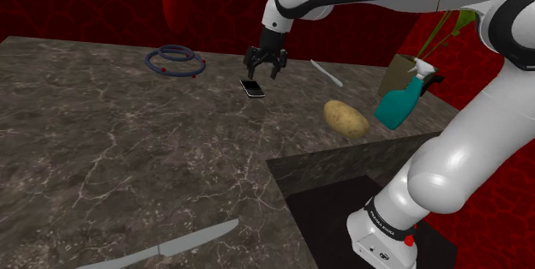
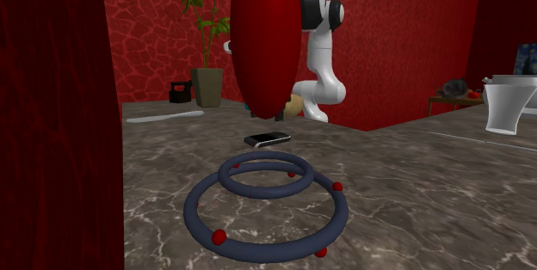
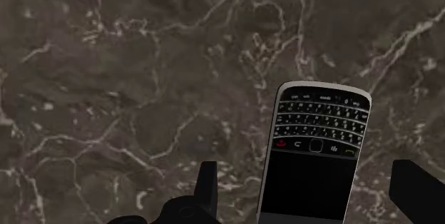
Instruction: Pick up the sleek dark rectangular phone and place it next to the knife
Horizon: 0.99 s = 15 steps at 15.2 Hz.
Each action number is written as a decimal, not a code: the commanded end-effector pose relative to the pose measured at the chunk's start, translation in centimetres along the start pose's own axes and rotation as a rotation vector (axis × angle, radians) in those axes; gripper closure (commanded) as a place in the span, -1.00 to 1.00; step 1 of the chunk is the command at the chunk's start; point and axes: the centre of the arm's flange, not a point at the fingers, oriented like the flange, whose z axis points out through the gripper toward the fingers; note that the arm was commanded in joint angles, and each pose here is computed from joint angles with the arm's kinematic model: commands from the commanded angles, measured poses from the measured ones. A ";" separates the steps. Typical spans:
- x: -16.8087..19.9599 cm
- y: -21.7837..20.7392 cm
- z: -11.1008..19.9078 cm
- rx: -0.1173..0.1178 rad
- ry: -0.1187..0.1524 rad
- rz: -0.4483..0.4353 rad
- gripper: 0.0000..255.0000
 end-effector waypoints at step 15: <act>2.0 -1.5 4.6 0.008 0.013 0.003 -1.00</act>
